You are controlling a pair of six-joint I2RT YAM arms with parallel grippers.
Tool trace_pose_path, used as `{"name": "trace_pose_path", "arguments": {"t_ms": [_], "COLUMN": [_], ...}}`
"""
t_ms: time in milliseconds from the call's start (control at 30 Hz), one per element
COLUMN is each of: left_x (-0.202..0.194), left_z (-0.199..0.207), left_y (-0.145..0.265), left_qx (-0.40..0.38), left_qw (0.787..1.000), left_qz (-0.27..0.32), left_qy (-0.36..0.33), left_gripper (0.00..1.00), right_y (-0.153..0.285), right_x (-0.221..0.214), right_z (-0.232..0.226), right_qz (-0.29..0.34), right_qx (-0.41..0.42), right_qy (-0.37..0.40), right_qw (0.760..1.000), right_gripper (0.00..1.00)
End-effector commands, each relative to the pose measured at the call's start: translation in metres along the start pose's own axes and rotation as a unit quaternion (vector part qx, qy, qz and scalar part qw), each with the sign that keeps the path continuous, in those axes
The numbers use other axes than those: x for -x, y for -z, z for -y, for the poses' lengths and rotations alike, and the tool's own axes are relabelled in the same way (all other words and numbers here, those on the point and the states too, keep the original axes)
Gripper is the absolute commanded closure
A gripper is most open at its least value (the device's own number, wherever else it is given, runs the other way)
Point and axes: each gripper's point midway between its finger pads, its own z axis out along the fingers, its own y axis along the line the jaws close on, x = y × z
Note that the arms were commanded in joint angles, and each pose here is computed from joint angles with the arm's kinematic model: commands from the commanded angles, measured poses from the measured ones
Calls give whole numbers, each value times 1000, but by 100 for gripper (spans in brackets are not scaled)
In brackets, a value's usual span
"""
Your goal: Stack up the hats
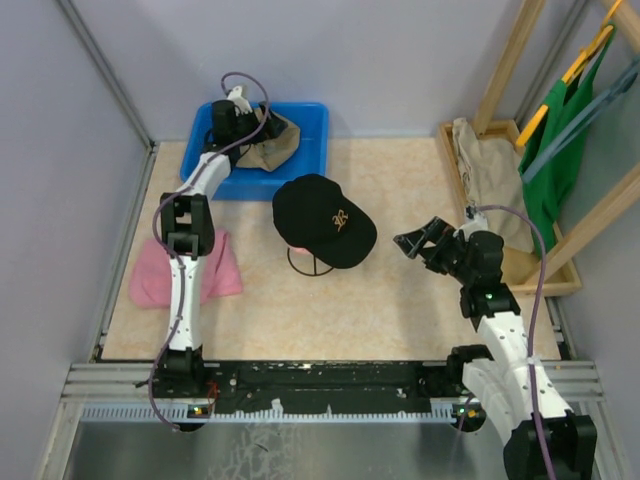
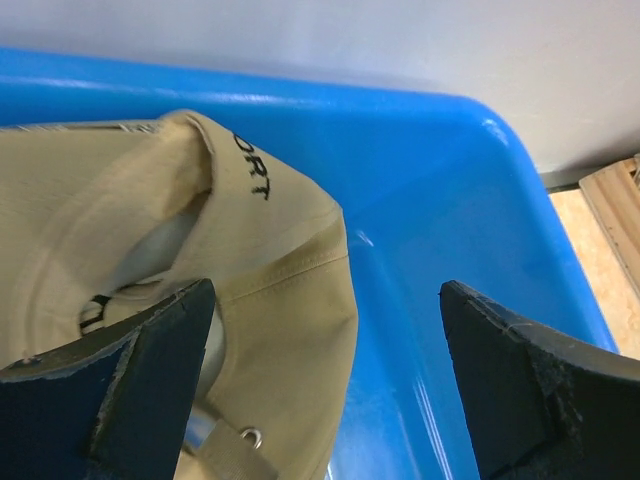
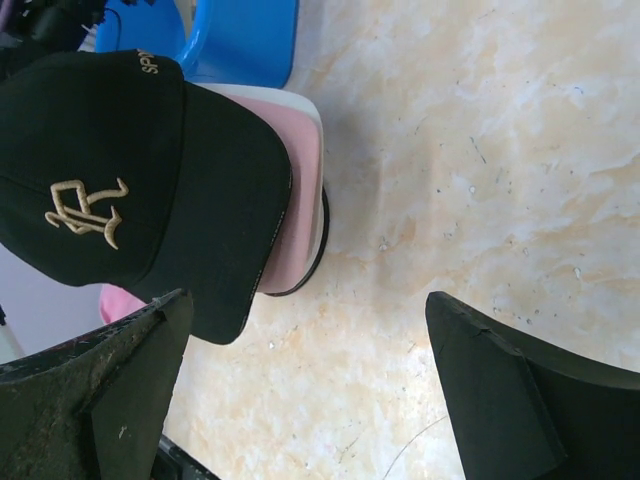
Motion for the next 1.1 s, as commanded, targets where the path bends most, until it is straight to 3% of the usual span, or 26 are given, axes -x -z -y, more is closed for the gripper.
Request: {"name": "trace_pose_path", "arguments": {"t_ms": [0, 533, 800, 1067], "left_x": [15, 22, 6, 0], "left_z": [-7, -48, -69, -100], "left_y": [-13, -32, -36, -31], "left_qx": [19, 73, 106, 149], "left_qw": [998, 988, 986, 980], "left_qz": [51, 133, 126, 132], "left_qy": [-20, -30, -20, 11], "left_gripper": [1, 1, 1, 11], "right_y": [9, 12, 13, 22], "right_x": [31, 38, 43, 46], "right_z": [-20, -17, -21, -25], "right_qz": [49, 61, 67, 75], "right_qx": [9, -8, -5, -9], "right_qy": [14, 13, 12, 14], "right_qw": [999, 998, 998, 997], "right_gripper": [1, 1, 1, 1]}}
